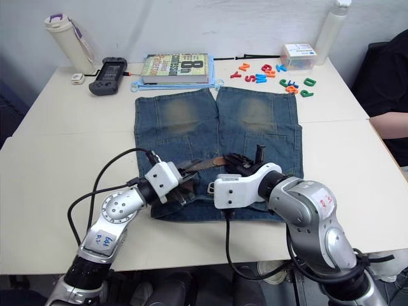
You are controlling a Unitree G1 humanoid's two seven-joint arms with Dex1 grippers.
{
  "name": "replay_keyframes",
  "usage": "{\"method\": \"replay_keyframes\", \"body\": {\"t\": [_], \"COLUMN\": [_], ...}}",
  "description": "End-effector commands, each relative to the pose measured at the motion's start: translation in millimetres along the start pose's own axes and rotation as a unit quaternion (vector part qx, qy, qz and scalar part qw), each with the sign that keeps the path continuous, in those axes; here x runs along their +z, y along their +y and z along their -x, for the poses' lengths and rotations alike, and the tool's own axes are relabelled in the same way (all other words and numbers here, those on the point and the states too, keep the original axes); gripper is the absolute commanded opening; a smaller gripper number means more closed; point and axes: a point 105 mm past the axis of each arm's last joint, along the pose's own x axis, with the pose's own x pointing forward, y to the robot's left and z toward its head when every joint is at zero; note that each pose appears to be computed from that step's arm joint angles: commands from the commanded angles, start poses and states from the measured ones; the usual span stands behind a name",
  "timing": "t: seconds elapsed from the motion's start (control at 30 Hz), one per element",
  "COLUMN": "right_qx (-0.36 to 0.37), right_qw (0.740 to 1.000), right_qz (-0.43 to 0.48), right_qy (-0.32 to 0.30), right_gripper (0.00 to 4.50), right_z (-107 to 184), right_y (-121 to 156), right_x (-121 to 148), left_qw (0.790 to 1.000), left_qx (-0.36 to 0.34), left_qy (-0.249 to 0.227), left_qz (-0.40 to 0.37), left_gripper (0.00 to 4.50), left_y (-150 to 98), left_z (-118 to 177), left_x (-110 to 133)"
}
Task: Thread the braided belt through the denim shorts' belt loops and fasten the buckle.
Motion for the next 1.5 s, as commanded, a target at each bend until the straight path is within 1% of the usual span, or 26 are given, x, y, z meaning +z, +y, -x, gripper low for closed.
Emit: {"method": "replay_keyframes", "body": {"t": [0.03,0.07,0.1,0.13,0.17,0.27,0.37,0.53,0.7,0.8,0.87,0.93,1.03,1.13,1.2,1.27,1.4,1.43,1.47,1.5], "right_qx": [-0.047,-0.044,-0.038,-0.034,-0.028,-0.002,0.005,0.037,0.036,0.051,0.054,0.057,0.047,0.022,0.008,0.006,0.01,0.011,0.012,0.013], "right_qw": [0.996,0.994,0.991,0.989,0.987,0.98,0.973,0.972,0.969,0.968,0.965,0.963,0.963,0.96,0.957,0.956,0.954,0.954,0.953,0.952], "right_qz": [-0.078,-0.1,-0.124,-0.141,-0.156,-0.19,-0.226,-0.223,-0.239,-0.236,-0.244,-0.247,-0.245,-0.255,-0.267,-0.271,-0.284,-0.284,-0.288,-0.291], "right_qy": [0.008,0.012,0.013,0.014,0.02,0.052,0.055,0.065,0.057,0.067,0.086,0.09,0.098,0.112,0.111,0.108,0.093,0.092,0.093,0.094], "right_gripper": [2.9,3.28,3.84,4.24,4.38,4.38,4.38,4.38,4.38,4.38,4.38,4.38,4.38,4.38,3.88,3.22,1.62,1.1,0.73,0.14], "right_z": [12.8,14.7,16.8,18.9,21.0,25.6,21.4,18.8,18.1,16.4,10.0,5.7,-3.9,-10.2,-11.8,-12.3,-10.8,-10.2,-9.7,-9.5], "right_y": [-16.0,-15.0,-12.8,-10.8,-7.6,13.4,29.0,57.0,60.2,68.2,76.5,81.0,84.2,79.9,76.4,75.7,74.6,74.2,74.0,73.9], "right_x": [-1.9,-3.8,-4.8,-5.7,-7.6,-17.4,-15.1,-12.0,-6.9,-9.5,-14.7,-14.4,-13.2,-15.7,-13.3,-10.1,-1.6,-1.3,-1.7,-2.0], "left_qw": [0.999,0.999,0.999,0.998,0.996,0.99,0.985,0.984,0.985,0.985,0.986,0.987,0.986,0.986,0.986,0.986,0.986,0.986,0.986,0.987], "left_qx": [0.016,0.02,0.024,0.03,0.044,0.073,0.091,0.092,0.086,0.084,0.08,0.078,0.081,0.08,0.08,0.076,0.072,0.072,0.071,0.071], "left_qy": [0.008,0.015,0.023,0.03,0.038,0.06,0.068,0.07,0.069,0.066,0.065,0.065,0.064,0.063,0.063,0.062,0.061,0.061,0.06,0.06], "left_qz": [0.027,0.032,0.038,0.049,0.067,0.101,0.133,0.136,0.134,0.133,0.13,0.127,0.13,0.131,0.132,0.133,0.135,0.136,0.135,0.135], "left_gripper": [0.0,0.0,0.0,0.0,0.0,0.0,0.0,0.0,0.0,0.0,0.0,0.0,0.0,0.0,0.0,0.0,0.0,0.0,0.0,0.0], "left_y": [4.1,5.1,5.9,7.2,10.4,18.6,22.3,23.2,22.8,23.3,22.6,22.3,22.4,21.1,20.5,19.3,17.9,17.8,17.6,17.6], "left_z": [8.9,11.4,14.1,16.5,18.6,24.0,27.0,27.4,26.3,24.7,24.4,24.4,24.8,24.7,24.7,24.3,23.1,22.9,22.7,22.5], "left_x": [-7.4,-11.2,-15.3,-18.9,-22.9,-33.9,-38.7,-38.1,-37.0,-35.3,-34.7,-34.3,-33.8,-32.5,-32.3,-31.8,-30.9,-30.8,-30.7,-30.6]}}
